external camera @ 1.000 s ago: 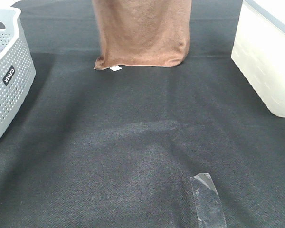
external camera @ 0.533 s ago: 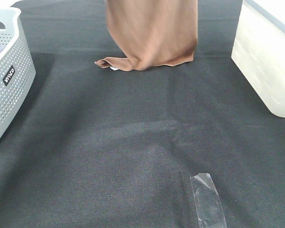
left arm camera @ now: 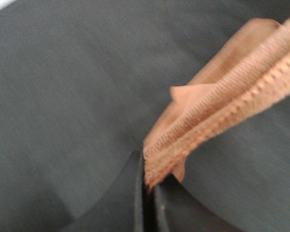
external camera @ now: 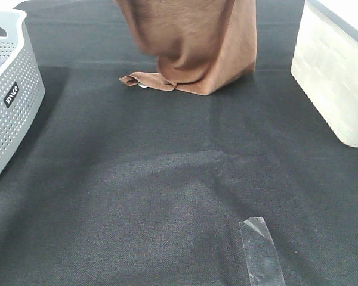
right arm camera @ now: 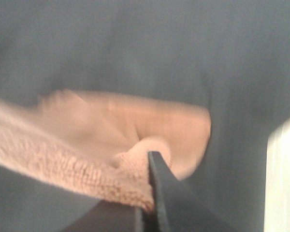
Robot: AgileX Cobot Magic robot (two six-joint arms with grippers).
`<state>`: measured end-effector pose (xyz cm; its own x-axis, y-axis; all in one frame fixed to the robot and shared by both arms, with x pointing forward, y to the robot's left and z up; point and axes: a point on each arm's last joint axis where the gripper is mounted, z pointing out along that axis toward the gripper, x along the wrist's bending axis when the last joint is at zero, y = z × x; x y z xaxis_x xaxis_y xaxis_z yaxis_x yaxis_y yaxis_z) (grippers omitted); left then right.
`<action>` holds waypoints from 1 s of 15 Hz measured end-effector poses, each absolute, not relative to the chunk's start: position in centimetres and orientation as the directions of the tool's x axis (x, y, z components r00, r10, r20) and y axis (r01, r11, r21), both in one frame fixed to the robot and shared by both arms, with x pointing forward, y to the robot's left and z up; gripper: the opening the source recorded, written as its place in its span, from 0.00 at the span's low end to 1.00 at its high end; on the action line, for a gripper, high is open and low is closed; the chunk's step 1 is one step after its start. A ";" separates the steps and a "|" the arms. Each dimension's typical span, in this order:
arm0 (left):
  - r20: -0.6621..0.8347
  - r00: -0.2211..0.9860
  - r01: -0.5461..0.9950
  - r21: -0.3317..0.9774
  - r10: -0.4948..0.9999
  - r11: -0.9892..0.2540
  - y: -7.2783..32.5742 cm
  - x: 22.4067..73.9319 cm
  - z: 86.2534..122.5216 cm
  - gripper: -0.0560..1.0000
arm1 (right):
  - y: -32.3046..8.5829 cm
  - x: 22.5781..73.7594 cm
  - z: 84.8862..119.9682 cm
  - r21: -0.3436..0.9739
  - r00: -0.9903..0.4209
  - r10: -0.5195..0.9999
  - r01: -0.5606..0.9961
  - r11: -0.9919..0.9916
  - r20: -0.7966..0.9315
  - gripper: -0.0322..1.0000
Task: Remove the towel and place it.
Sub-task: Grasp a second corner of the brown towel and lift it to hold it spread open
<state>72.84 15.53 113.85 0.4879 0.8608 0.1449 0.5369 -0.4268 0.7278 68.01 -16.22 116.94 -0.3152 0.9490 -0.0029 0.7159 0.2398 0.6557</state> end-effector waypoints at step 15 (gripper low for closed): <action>-0.058 0.478 0.764 0.519 0.876 -0.383 19.5 54.8 116.0 0.05 | -17.9 54.7 115.8 0.409 -0.396 0.897 0.864 0.293 0.195 0.03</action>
